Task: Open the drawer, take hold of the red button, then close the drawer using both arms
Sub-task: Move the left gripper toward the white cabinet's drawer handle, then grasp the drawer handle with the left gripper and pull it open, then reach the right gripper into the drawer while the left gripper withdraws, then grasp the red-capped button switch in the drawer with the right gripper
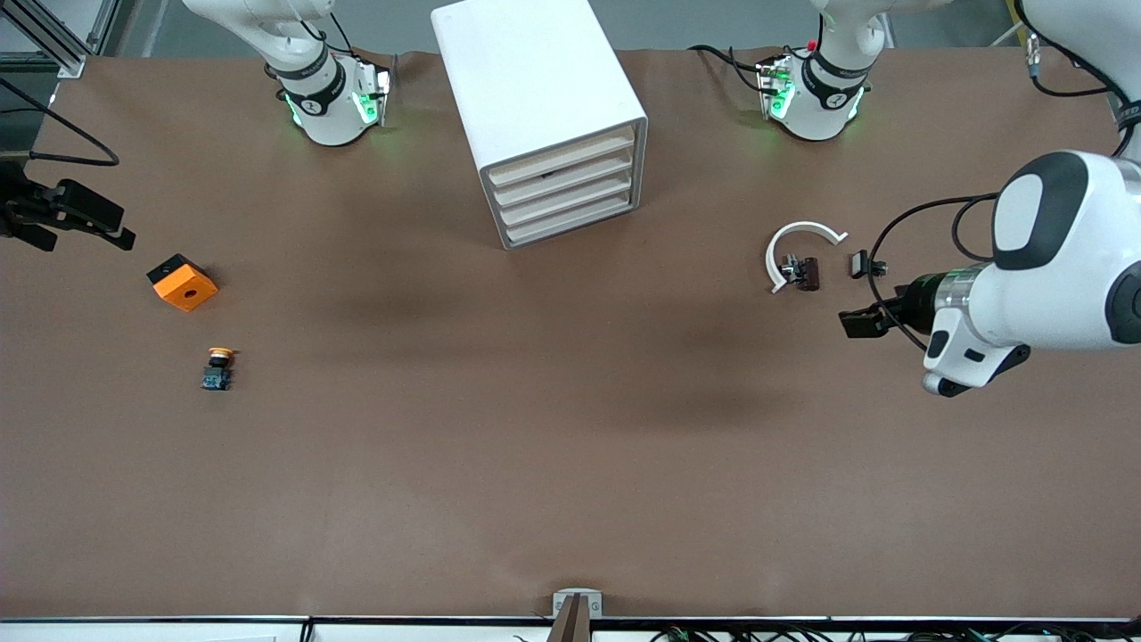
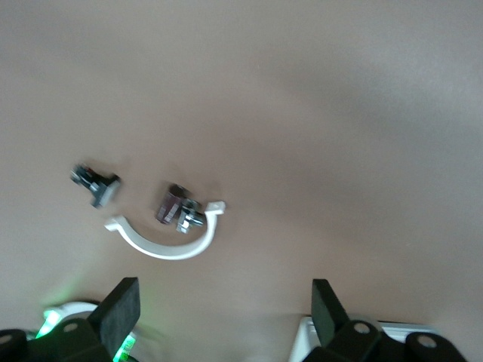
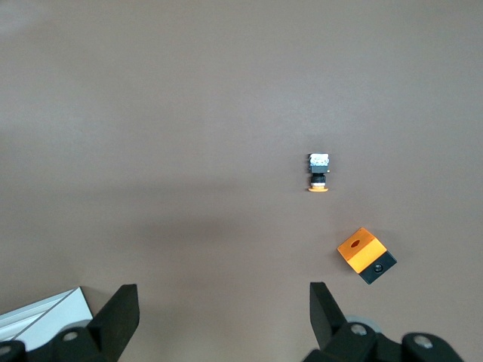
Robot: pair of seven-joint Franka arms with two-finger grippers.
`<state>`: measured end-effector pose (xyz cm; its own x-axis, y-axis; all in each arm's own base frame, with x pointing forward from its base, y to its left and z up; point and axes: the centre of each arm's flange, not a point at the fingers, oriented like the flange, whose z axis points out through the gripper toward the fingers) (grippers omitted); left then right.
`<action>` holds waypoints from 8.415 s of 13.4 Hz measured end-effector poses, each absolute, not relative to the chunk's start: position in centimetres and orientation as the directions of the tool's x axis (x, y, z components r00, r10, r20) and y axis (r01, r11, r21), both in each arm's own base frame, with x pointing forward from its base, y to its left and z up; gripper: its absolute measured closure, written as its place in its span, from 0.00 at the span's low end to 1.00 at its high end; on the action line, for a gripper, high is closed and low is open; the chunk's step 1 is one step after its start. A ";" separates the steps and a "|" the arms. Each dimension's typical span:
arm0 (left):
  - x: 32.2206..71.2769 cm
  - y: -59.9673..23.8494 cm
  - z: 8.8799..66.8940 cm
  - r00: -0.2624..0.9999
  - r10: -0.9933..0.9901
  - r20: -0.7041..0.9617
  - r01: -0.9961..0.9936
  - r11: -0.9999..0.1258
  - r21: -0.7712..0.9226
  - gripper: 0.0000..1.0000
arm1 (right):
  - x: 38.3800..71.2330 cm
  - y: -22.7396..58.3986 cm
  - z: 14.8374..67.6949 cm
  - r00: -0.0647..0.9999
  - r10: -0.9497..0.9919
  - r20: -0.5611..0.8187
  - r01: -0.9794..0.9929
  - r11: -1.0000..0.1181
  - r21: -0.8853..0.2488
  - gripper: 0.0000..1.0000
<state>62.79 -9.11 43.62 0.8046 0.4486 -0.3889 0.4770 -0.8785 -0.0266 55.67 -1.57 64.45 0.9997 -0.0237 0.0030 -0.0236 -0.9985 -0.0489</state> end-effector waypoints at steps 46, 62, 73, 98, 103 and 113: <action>43.3 -45.9 17.6 -0.279 0.960 0.007 0.171 0.057 -0.984 0.46 | 55.9 2.2 62.8 0.998 0.042 -0.049 0.040 -0.998 -0.049 0.00; 50.8 -40.1 18.5 -0.433 0.902 0.002 0.214 0.105 -0.971 0.86 | 54.8 9.0 61.9 0.978 -0.181 -0.105 -0.184 -0.983 -0.016 0.00; 59.8 -32.5 20.9 -0.545 0.817 -0.186 0.437 0.088 -0.895 0.26 | 50.6 32.6 56.3 0.817 -0.568 -0.100 -0.568 -0.823 0.031 0.00; 69.2 -18.3 38.3 0.482 0.763 -0.430 0.825 -0.561 -0.071 0.00 | 44.0 53.6 34.0 0.675 -0.735 -0.066 -0.732 -0.678 0.067 0.00; 68.6 -21.1 38.2 0.574 0.733 -0.367 0.769 -0.636 -0.068 0.00 | 44.1 53.7 34.0 0.675 -0.735 -0.066 -0.732 -0.678 0.066 0.44; 66.1 -26.6 37.7 0.708 0.616 -0.346 0.641 -0.766 -0.053 0.00 | 45.5 53.6 37.9 0.671 -0.739 -0.061 -0.736 -0.674 0.061 0.59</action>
<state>66.07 -26.58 37.67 0.7078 0.6161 -0.3456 0.6408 -0.7659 -0.0528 45.46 53.62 37.92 0.6713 -0.7387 -0.0610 -0.7362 -0.6740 0.0613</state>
